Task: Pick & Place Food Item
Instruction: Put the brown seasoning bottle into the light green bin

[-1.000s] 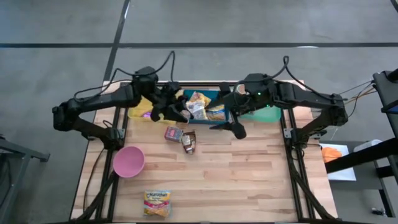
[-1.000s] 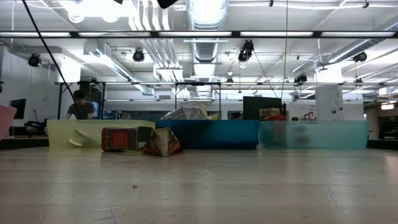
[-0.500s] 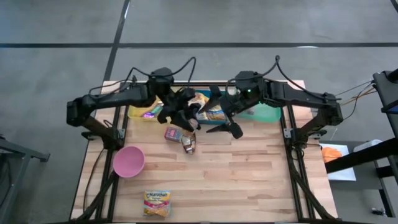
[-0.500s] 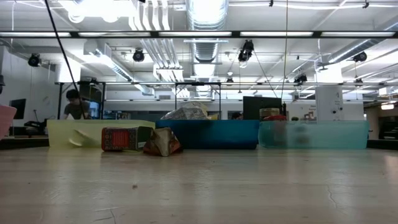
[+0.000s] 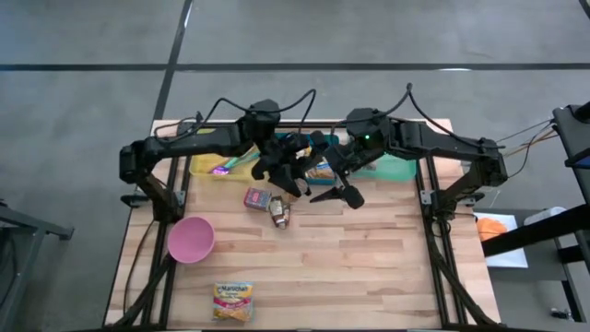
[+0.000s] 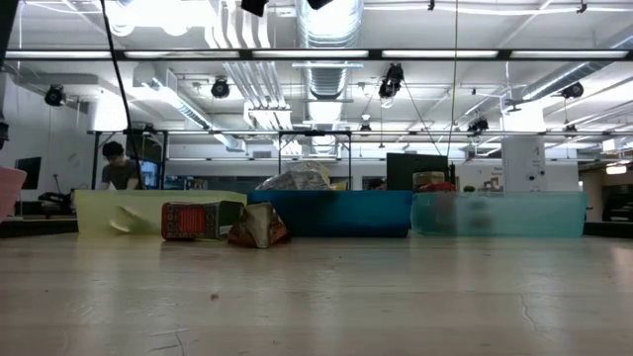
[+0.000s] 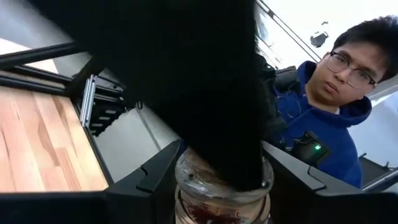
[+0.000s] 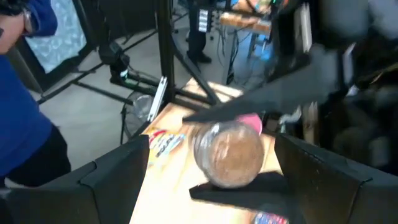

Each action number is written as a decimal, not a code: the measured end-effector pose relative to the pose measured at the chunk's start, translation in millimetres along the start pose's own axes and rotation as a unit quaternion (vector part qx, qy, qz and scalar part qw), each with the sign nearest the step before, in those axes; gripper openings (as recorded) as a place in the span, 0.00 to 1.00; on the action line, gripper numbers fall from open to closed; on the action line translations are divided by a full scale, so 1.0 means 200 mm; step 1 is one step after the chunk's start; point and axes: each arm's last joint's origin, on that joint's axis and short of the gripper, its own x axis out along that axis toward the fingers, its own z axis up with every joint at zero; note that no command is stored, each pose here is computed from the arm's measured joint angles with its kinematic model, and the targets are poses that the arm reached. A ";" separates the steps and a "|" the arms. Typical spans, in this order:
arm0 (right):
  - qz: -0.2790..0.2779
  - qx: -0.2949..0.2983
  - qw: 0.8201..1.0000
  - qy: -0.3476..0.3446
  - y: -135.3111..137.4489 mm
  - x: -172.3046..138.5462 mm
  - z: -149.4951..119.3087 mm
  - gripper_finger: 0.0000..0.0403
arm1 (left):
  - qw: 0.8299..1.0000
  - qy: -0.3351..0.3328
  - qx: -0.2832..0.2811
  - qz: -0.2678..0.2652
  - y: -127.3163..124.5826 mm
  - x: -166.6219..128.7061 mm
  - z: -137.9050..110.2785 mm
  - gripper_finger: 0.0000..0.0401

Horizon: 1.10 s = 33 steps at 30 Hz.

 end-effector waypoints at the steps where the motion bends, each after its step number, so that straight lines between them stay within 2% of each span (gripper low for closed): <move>1: 0.001 0.003 1.000 0.005 0.00 0.00 -0.01 0.85 | 1.000 0.000 0.002 0.000 0.00 0.00 0.00 0.46; 7: 0.002 0.007 1.000 0.014 -0.01 0.04 -0.02 0.85 | 1.000 0.000 -0.005 0.000 0.00 0.00 0.01 0.46; 12: -0.005 0.013 1.000 0.027 -0.03 0.06 -0.04 0.85 | 0.999 -0.008 -0.041 0.017 0.02 0.00 0.00 0.46; 18: -0.038 0.007 0.999 0.037 -0.03 0.06 -0.05 0.83 | 0.996 -0.027 -0.078 0.043 0.04 -0.02 0.00 0.46; 21: -0.041 0.008 0.998 0.040 -0.04 0.06 -0.05 0.75 | 0.995 -0.030 -0.079 0.044 0.04 -0.03 0.00 0.46; 29: -0.050 0.006 0.998 0.041 -0.04 0.05 -0.05 0.43 | 0.997 -0.024 -0.070 0.035 0.03 -0.03 0.00 0.46; 33: -0.058 -0.003 0.998 0.038 -0.04 0.05 -0.04 0.41 | 0.997 -0.021 -0.064 0.031 0.03 -0.03 0.01 0.46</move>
